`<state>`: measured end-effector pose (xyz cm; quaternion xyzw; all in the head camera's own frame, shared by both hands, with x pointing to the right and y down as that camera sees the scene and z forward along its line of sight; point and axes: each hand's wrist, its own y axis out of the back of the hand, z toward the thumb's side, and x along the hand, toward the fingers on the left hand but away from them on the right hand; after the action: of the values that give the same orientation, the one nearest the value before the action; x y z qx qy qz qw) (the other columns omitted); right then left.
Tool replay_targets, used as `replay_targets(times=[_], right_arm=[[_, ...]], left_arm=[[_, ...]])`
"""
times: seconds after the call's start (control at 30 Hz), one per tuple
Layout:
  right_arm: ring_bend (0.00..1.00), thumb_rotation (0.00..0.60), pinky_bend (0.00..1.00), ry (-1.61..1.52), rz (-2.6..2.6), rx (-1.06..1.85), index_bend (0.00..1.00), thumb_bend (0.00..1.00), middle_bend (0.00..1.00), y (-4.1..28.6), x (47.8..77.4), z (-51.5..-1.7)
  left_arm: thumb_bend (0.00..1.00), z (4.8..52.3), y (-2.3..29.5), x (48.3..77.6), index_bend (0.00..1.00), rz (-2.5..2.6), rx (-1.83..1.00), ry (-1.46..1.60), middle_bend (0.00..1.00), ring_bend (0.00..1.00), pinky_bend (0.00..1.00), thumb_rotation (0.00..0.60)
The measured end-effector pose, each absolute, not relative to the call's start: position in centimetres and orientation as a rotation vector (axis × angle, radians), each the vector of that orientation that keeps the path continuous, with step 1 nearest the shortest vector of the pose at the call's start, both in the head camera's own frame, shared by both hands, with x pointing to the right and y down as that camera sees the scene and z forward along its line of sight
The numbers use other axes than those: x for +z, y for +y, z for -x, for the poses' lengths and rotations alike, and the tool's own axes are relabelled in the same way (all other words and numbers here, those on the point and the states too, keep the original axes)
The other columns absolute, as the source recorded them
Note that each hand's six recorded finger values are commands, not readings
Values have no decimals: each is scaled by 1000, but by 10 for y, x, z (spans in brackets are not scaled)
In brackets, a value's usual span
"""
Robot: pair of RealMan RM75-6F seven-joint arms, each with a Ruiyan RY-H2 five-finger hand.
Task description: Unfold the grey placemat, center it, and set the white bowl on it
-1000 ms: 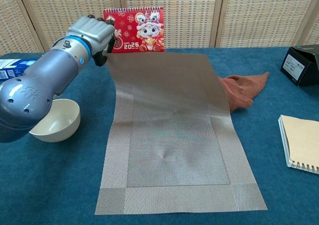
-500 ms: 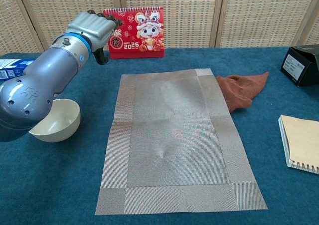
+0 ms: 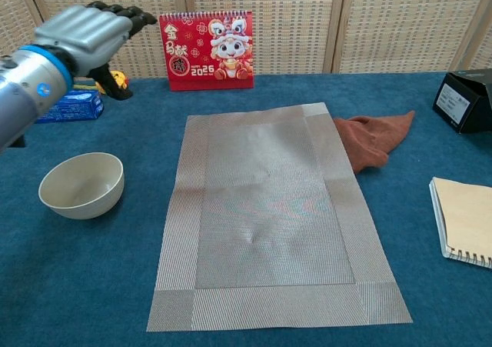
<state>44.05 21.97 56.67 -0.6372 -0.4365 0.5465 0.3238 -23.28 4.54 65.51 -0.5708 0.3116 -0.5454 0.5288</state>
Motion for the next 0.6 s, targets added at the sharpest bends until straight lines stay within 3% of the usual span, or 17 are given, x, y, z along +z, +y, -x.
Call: replay_targets(times=[0.2, 0.6], right_arm=[[0, 600, 0, -1133, 1669, 1439, 138, 97, 0, 221, 568, -439], [0, 600, 0, -1078, 1668, 1446, 138, 102, 0, 227, 574, -431]], left_arm=[[122, 281, 72, 638, 0, 1415, -1323, 728, 0, 0, 0, 600], [124, 374, 160, 602, 0, 1464, -1407, 780, 0, 0, 0, 600]])
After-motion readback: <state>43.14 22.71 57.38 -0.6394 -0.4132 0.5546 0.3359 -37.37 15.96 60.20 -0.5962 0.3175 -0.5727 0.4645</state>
